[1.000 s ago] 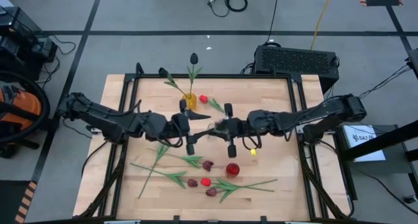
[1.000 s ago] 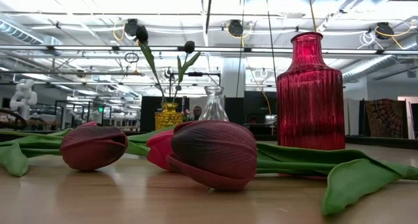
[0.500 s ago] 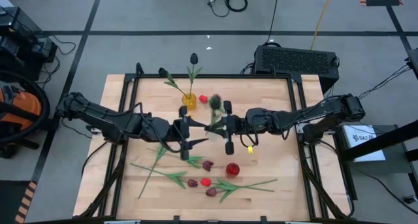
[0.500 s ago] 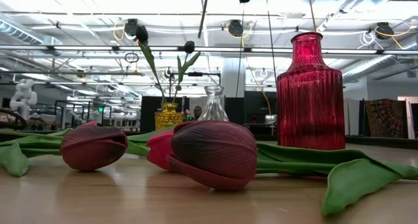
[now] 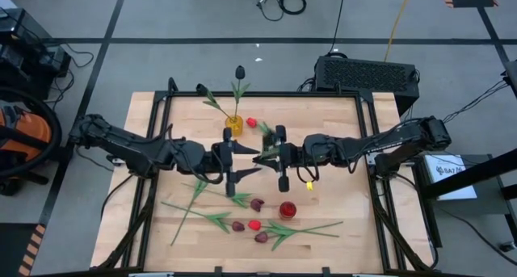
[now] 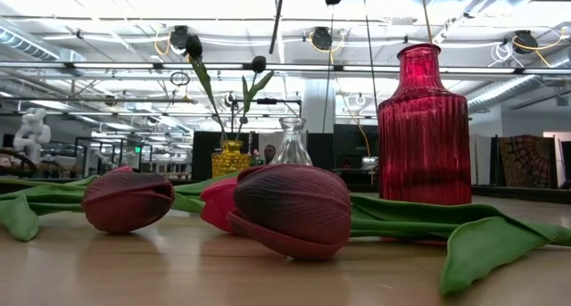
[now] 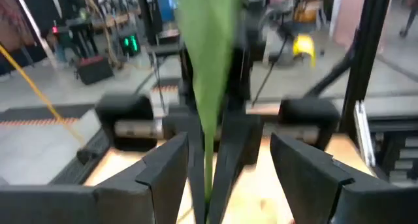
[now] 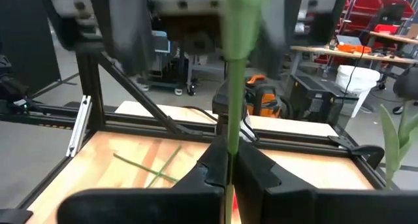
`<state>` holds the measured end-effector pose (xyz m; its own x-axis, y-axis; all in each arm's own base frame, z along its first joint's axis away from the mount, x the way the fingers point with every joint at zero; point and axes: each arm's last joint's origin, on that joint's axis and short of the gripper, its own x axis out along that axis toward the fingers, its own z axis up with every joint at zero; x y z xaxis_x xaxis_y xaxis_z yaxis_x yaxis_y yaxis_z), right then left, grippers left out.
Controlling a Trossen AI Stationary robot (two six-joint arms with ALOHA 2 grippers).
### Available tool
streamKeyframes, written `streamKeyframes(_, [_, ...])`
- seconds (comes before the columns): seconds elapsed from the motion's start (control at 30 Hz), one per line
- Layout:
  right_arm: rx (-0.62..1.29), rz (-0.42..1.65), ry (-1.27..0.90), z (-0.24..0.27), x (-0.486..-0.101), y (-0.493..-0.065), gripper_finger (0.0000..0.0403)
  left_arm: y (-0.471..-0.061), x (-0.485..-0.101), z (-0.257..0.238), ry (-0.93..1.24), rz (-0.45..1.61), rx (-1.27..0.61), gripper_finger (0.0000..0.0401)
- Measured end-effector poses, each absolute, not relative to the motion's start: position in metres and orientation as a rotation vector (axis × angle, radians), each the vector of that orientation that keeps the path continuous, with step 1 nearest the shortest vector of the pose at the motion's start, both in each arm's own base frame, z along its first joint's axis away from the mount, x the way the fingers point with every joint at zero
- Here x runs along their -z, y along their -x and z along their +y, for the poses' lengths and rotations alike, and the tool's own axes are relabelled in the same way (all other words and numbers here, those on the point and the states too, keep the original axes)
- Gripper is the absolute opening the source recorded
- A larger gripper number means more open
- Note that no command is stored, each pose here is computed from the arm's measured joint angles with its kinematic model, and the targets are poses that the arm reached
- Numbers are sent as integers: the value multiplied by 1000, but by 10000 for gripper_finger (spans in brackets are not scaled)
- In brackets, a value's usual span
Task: Sort flowers into vase by color
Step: Put the black tulip into the yellow vase
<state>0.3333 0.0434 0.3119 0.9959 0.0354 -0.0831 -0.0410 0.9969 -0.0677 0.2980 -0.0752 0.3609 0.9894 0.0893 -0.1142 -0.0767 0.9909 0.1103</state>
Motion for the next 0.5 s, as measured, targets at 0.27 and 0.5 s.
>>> streamKeyframes(0.27, [-41, 85, 56, 44, -312, -333, 6, -313, -354, -74, -163, 82, -104, 221])
streamKeyframes(0.5, [-42, 89, 56, 44, -311, -333, 6, -311, -357, -74, -165, 70, -103, 221])
